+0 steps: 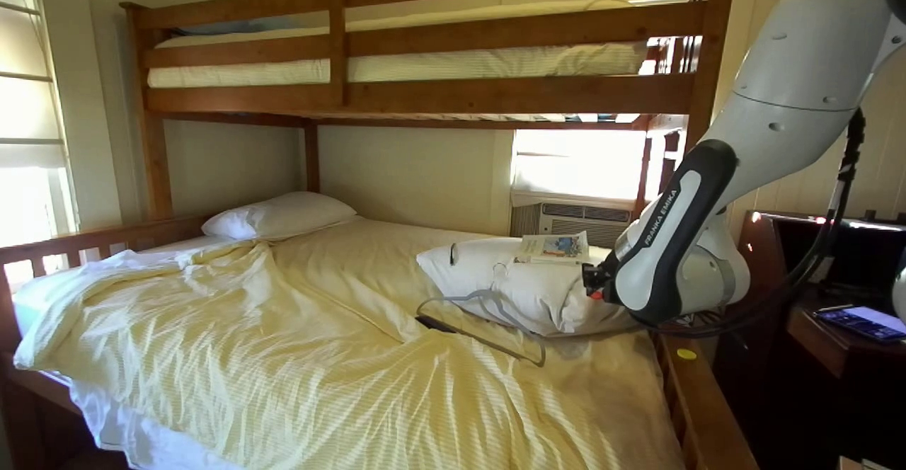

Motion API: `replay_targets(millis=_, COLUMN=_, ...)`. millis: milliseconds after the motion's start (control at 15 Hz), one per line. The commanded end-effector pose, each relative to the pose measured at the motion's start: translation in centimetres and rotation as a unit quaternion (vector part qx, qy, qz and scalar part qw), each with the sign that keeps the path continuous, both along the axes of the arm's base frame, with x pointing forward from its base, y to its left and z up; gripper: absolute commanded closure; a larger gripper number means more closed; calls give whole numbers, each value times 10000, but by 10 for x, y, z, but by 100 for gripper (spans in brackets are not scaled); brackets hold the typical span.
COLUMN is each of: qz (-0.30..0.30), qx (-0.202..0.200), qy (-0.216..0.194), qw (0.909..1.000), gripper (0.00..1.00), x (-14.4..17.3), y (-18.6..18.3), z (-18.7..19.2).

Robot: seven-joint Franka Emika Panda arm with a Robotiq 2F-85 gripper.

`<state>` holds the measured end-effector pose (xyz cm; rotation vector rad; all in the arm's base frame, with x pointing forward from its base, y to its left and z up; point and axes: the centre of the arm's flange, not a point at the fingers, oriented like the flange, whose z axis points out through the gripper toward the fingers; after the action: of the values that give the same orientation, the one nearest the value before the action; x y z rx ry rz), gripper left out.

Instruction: Pick up the red token and place it on the bed frame next to the yellow token

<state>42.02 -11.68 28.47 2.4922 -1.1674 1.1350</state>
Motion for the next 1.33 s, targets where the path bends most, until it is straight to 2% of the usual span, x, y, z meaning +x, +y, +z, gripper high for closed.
replay_targets(millis=0, qz=-321, qx=-14, qy=152, qw=9994, gripper=92, x=-23, y=-13, z=0)
replay_targets(millis=333, qz=-870, qx=373, qy=293, qw=9951, gripper=92, x=-45, y=-38, z=-16)
replay_targets(millis=867, qz=-1383, qx=674, qy=480, qw=9869, gripper=92, x=-67, y=-49, z=-30)
replay_targets(millis=1267, qz=-1942, qx=919, qy=480, qw=9755, gripper=92, x=-86, y=-52, z=-42)
